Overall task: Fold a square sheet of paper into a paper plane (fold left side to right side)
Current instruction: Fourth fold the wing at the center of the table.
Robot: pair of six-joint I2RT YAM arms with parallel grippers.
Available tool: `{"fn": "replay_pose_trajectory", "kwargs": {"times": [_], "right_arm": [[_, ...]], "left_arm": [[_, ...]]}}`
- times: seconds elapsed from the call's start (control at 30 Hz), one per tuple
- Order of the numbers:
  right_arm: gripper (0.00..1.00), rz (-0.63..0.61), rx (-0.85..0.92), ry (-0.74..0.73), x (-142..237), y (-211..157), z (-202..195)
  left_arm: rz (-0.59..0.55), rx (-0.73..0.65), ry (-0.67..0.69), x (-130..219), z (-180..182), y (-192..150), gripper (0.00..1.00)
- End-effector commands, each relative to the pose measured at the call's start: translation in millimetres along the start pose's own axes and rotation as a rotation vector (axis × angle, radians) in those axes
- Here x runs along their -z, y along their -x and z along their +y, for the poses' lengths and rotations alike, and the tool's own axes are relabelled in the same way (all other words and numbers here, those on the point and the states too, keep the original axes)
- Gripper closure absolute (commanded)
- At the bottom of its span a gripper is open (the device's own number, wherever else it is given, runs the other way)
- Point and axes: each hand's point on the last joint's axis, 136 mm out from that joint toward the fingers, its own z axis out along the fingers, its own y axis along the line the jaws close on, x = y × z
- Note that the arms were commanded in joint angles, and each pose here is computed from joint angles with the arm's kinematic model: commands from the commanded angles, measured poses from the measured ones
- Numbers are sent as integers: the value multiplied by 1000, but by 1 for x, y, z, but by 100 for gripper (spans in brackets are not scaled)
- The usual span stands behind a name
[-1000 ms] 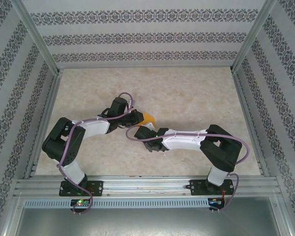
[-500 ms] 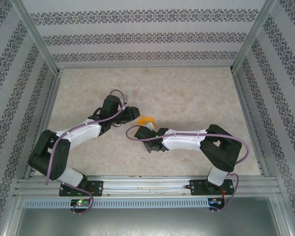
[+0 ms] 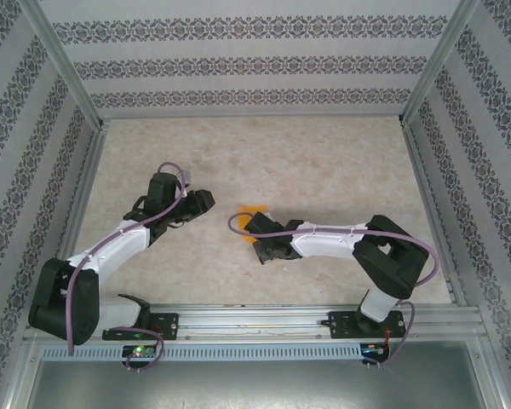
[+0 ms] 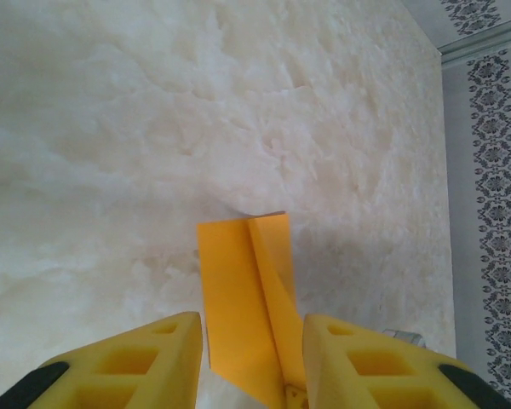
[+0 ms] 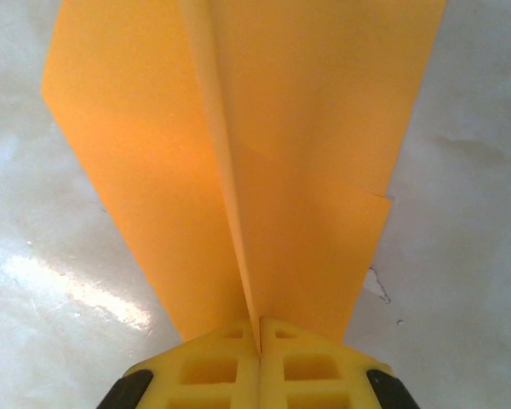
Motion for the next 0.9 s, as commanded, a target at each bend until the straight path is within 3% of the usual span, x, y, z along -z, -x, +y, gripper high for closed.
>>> {"fn": "replay_pose_trajectory", "kwargs": {"times": [0.0,0.47,0.87], "right_arm": [[100,-1,-29,129,6,0,9],[100,40,-223,533,13,-2,12],[100,76,-276,596,9,-8,3]], "left_arm": [[51,-32,7,5,7,-12,63],[269,-40,-90,-35,-11,-55,60],[353,-70,-85,-78,-31,-83,56]]}}
